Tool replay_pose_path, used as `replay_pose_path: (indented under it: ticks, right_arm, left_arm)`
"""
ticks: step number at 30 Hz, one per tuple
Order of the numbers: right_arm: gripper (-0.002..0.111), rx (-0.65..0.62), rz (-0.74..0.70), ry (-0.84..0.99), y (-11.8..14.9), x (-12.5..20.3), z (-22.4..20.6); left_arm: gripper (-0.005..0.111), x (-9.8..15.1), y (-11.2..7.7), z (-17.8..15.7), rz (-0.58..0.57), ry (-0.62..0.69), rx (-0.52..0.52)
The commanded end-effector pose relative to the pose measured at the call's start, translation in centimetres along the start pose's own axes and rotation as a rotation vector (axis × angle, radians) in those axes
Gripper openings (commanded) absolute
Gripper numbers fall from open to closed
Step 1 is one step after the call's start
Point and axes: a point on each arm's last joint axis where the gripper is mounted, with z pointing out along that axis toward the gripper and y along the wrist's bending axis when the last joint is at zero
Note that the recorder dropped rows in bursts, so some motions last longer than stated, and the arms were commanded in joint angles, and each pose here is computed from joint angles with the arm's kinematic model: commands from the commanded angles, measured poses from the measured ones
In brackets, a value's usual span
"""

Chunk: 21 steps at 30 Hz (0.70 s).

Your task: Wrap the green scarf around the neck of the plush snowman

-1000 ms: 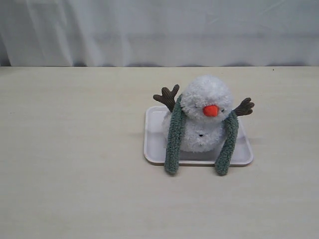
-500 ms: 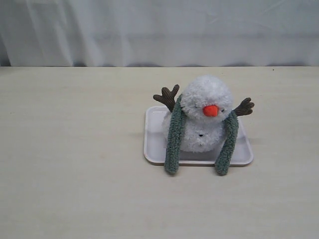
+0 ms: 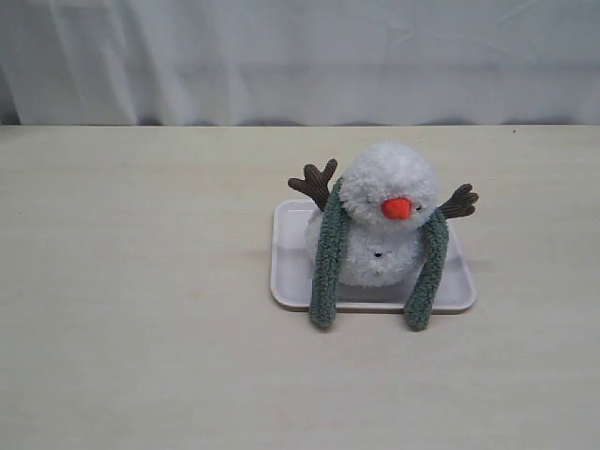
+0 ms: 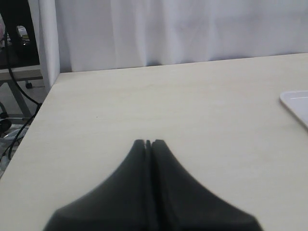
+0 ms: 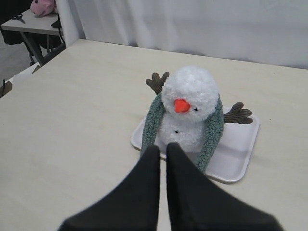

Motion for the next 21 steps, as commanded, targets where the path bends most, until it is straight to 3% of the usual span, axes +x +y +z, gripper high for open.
replay_pose_path:
  ticks: [1, 16, 21]
  right_arm:
    - [0.004, 0.003, -0.006, -0.007, -0.1, 0.1, -0.2]
    - [0.004, 0.170, 0.097, -0.357, -0.6, 3.4, -7.6]
    - [0.004, 0.173, 0.096, -0.375, -0.6, 3.5, -8.0]
  left_arm:
    - [0.000, 0.0, 0.0, 0.0, -0.009, -0.010, -0.005]
    - [0.000, 0.0, 0.0, 0.0, -0.009, -0.010, -0.005]
    - [0.000, 0.0, 0.0, 0.0, -0.009, -0.010, -0.005]
